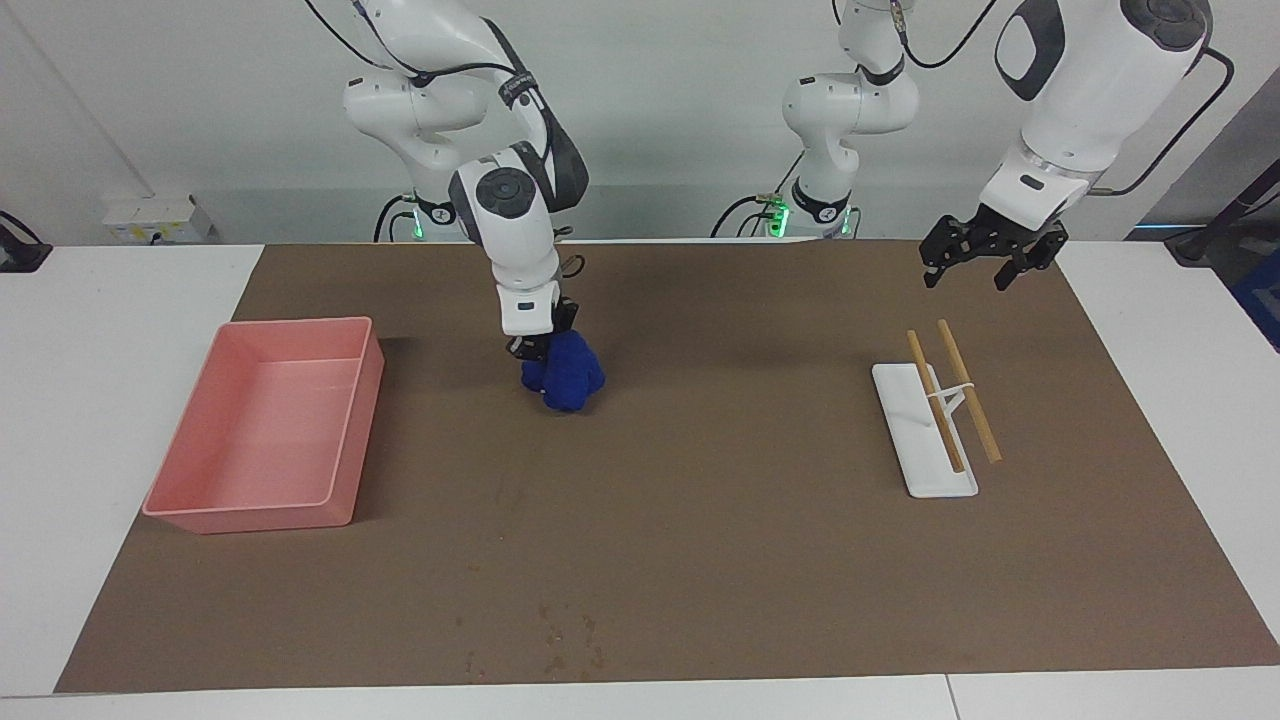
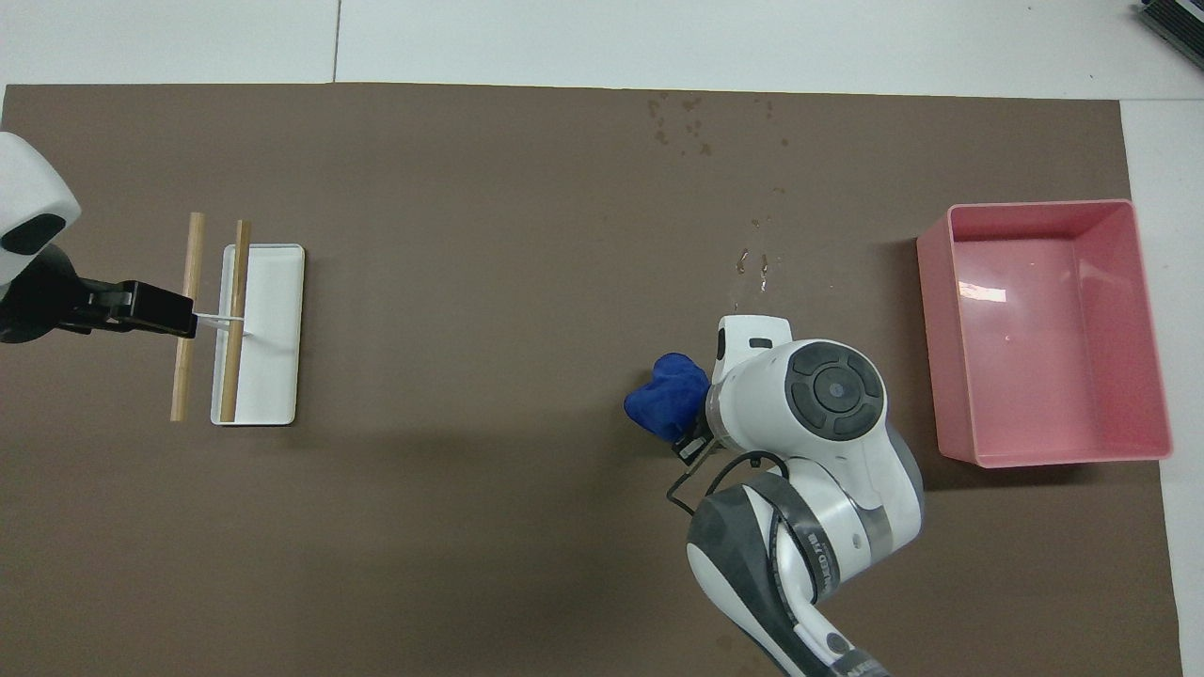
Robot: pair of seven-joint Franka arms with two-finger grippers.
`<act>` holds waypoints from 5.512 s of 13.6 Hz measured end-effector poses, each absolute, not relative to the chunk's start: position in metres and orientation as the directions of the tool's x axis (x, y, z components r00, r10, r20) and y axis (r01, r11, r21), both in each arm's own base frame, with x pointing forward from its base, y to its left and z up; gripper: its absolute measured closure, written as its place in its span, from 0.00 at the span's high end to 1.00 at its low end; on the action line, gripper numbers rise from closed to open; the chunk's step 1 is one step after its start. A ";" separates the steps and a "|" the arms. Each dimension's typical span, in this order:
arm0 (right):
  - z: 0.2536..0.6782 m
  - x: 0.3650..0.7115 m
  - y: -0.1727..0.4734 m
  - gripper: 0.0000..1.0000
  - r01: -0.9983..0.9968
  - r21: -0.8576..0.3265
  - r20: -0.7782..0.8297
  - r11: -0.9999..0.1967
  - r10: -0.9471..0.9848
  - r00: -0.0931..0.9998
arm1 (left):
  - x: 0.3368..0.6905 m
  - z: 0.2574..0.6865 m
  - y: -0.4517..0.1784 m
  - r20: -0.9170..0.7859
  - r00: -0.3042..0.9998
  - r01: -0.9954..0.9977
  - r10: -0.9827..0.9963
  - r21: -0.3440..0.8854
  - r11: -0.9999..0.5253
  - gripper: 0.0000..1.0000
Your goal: Wipe water with towel using both arms
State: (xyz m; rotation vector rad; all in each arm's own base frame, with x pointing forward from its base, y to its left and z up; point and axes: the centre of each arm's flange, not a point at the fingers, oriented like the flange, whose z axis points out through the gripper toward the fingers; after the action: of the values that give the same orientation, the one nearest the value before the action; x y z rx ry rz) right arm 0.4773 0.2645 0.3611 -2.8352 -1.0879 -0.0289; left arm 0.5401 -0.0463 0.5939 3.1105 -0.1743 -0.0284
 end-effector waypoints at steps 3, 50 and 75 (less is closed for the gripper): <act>0.352 0.491 0.253 0.10 0.687 -0.086 0.079 -0.721 0.683 0.726 | 0.540 0.594 -0.046 -0.017 0.994 -0.111 -0.112 0.027 -0.993 1.00; 0.489 0.628 0.101 0.10 0.767 -0.058 0.030 -0.639 0.767 0.641 | 0.540 0.594 -0.046 -0.017 0.994 -0.111 -0.112 0.027 -0.993 1.00; 0.447 0.592 -0.121 0.77 0.951 0.155 -0.150 -0.267 0.945 0.290 | 0.540 0.594 -0.046 -0.017 0.994 -0.111 -0.112 0.027 -0.993 1.00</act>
State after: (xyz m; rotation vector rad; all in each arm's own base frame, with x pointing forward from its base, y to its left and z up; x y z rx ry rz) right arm 0.5918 -0.1211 0.4475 -2.6880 -2.0116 0.0460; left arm 0.5401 -0.0463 0.5939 3.1106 -0.1742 -0.0284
